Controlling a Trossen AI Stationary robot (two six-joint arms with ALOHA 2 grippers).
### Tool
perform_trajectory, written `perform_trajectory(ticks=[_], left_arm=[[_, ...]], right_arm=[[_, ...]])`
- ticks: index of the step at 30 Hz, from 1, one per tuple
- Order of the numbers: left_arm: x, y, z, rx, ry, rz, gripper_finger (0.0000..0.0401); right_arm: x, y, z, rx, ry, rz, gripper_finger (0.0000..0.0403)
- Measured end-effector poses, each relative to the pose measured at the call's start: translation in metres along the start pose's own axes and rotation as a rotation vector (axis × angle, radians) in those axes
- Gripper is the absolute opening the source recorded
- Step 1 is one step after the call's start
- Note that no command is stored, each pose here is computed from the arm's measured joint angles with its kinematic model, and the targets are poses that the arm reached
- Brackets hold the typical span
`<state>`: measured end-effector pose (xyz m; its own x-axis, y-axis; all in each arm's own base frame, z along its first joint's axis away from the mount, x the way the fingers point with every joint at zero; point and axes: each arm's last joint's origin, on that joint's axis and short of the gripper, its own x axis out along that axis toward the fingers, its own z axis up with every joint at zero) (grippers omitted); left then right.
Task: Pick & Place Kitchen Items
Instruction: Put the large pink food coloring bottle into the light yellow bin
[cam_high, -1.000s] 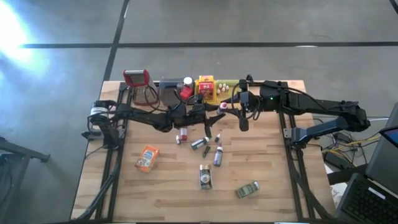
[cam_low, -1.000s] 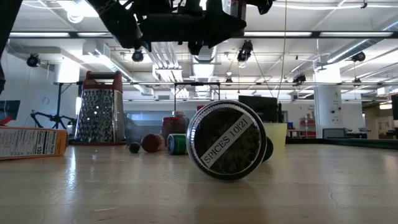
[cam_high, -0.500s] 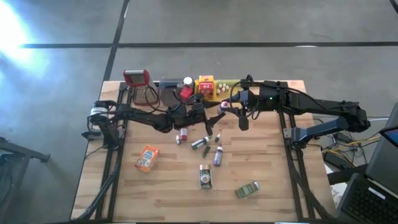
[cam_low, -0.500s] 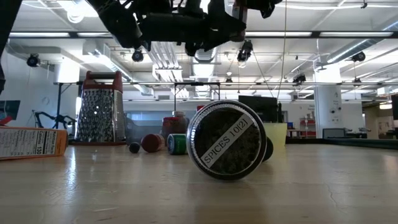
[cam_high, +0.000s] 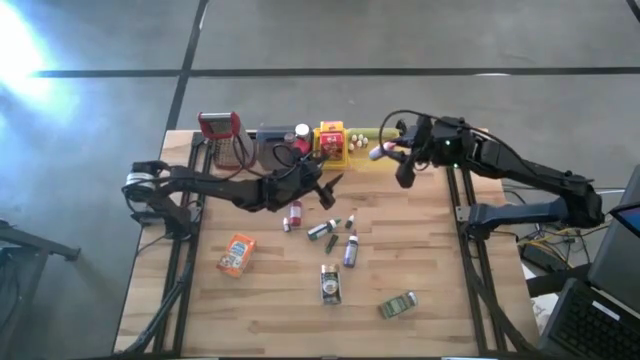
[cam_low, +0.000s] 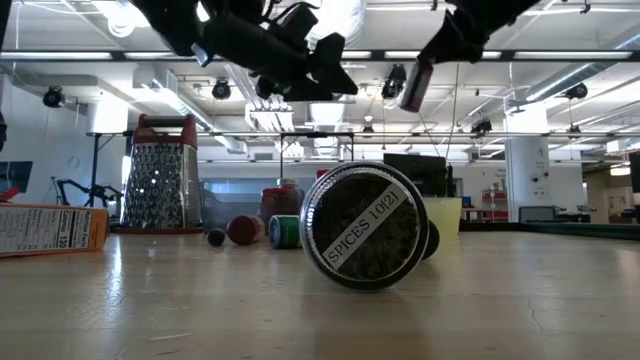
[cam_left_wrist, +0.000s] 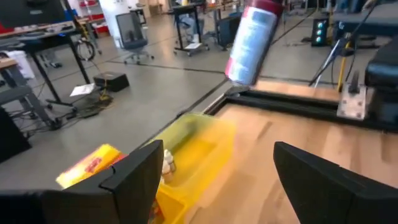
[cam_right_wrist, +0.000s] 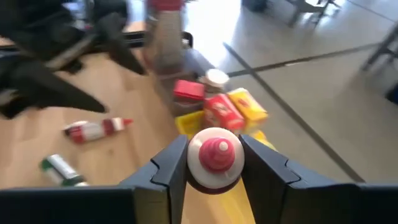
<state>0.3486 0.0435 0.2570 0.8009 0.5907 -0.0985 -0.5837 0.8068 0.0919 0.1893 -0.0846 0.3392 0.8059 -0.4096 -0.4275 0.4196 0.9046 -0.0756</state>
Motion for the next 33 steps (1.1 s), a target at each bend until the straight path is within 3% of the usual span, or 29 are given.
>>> perform_trajectory(ticks=[14,26,33], left_arm=[[-0.014,0.009,-0.034,-0.040,0.086,0.049,0.0307],[-0.016,0.010,-0.038,-0.021,0.138,0.046,0.0309],[-0.017,0.011,-0.038,0.008,0.161,0.045,0.0310]], right_arm=[[0.062,-0.081,-0.052,0.247,0.183,-0.323,0.0122],[0.115,-0.109,-0.067,0.271,0.289,-0.357,0.0120],[0.128,-0.122,-0.082,0.284,0.340,-0.380,0.0113]])
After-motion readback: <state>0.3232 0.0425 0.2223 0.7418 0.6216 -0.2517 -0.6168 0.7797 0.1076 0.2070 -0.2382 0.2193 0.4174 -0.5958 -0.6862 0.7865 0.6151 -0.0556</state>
